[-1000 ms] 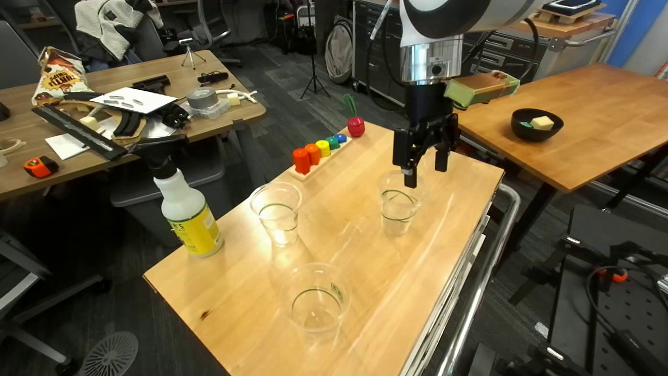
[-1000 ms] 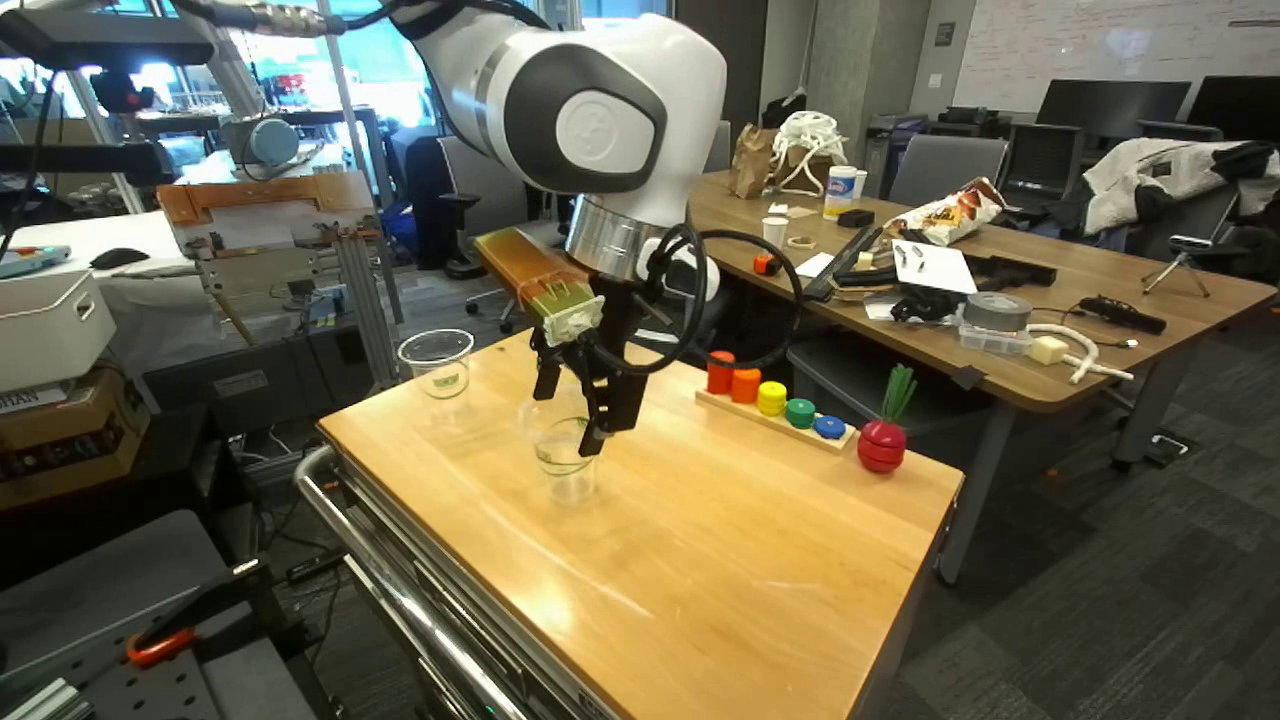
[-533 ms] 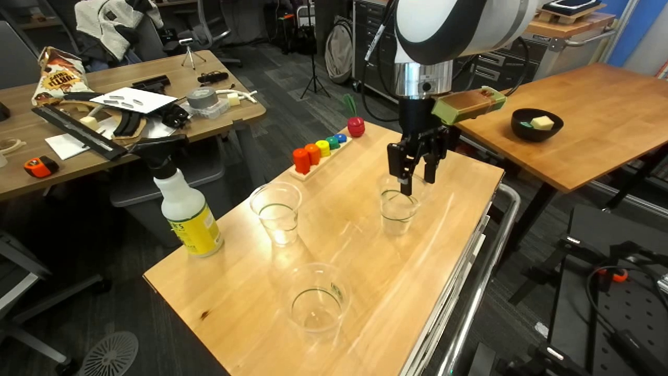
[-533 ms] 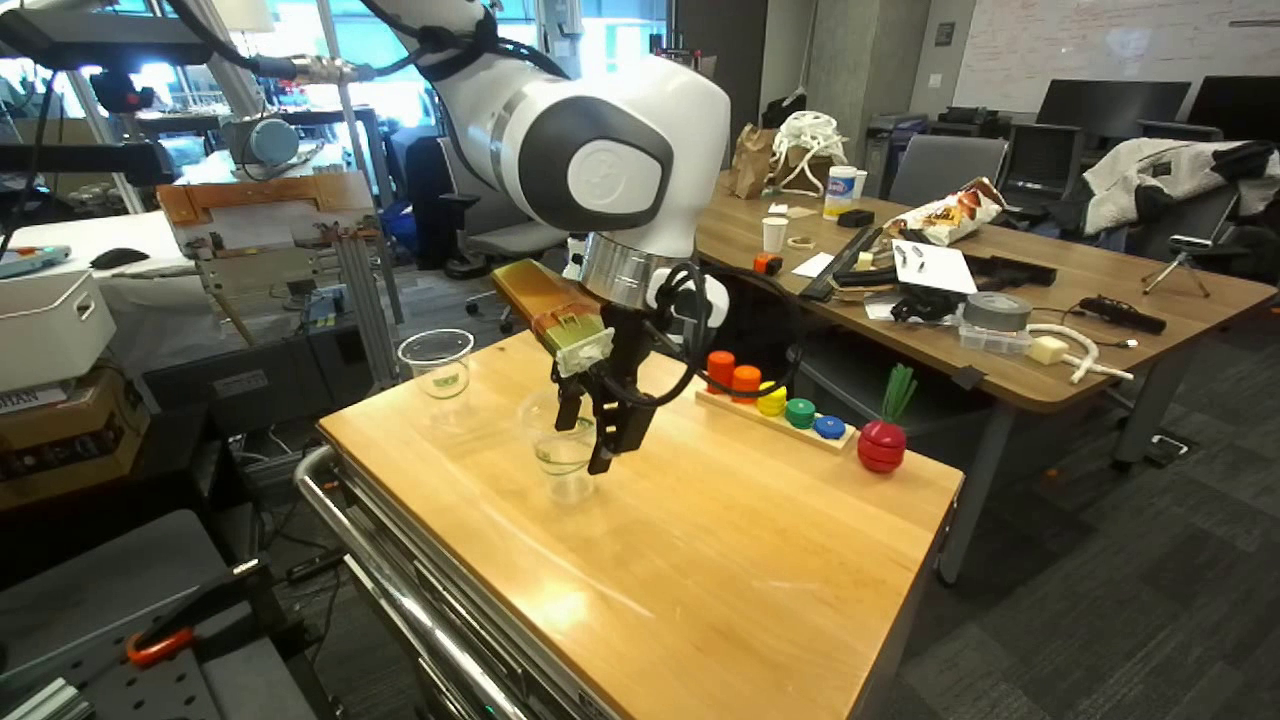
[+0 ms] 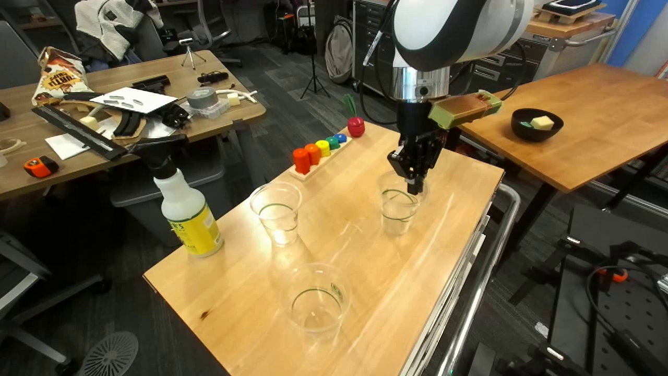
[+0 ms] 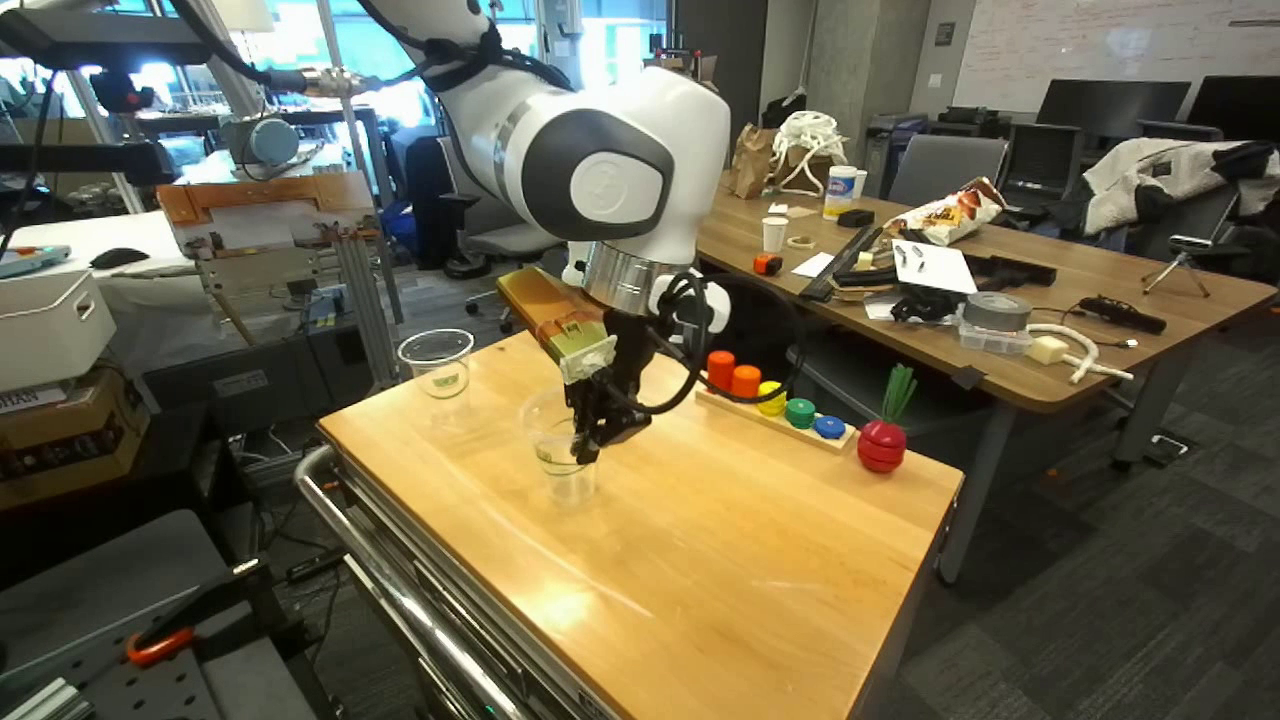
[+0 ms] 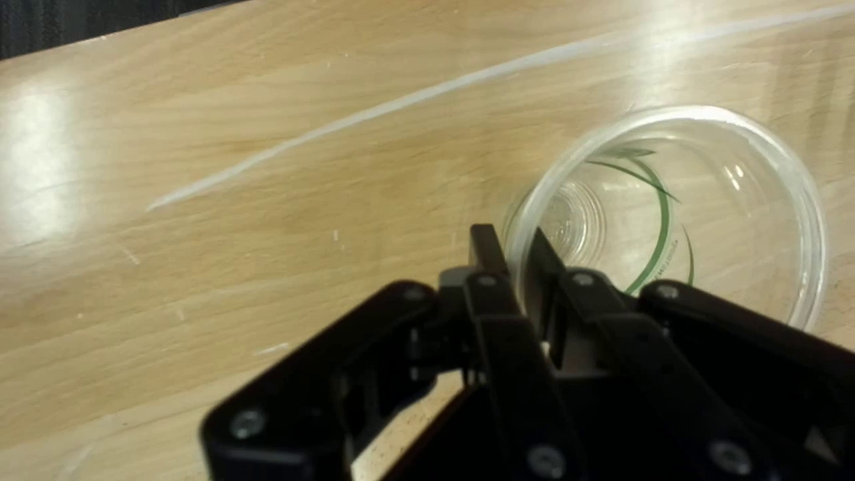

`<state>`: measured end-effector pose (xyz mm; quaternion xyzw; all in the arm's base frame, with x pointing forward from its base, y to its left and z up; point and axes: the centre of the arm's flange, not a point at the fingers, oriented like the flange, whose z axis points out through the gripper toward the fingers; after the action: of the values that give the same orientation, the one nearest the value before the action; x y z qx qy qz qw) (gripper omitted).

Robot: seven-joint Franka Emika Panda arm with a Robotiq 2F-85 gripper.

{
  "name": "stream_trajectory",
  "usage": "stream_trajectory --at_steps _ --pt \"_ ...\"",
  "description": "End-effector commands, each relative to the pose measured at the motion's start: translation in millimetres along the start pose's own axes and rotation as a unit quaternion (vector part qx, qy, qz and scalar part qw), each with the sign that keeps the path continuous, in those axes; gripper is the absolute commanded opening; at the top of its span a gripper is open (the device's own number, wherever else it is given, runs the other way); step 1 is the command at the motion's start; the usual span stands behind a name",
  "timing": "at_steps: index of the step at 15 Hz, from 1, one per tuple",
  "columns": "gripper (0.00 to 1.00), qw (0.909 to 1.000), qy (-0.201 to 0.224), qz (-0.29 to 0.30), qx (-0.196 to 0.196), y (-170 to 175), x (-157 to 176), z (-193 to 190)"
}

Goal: Stack the cups

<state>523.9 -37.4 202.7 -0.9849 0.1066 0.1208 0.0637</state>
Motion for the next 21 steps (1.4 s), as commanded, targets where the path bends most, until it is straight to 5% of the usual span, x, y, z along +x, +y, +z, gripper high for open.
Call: stream_trajectory --at_steps 1,11,21 --pt "0.00 1.0000 0.003 0.003 0.001 -5 -1 0" --pt "0.03 0.9991 -0.021 0.014 0.034 -42 -20 -51" --pt "0.02 0.9889 0.112 -0.096 0.017 -184 -25 -167"
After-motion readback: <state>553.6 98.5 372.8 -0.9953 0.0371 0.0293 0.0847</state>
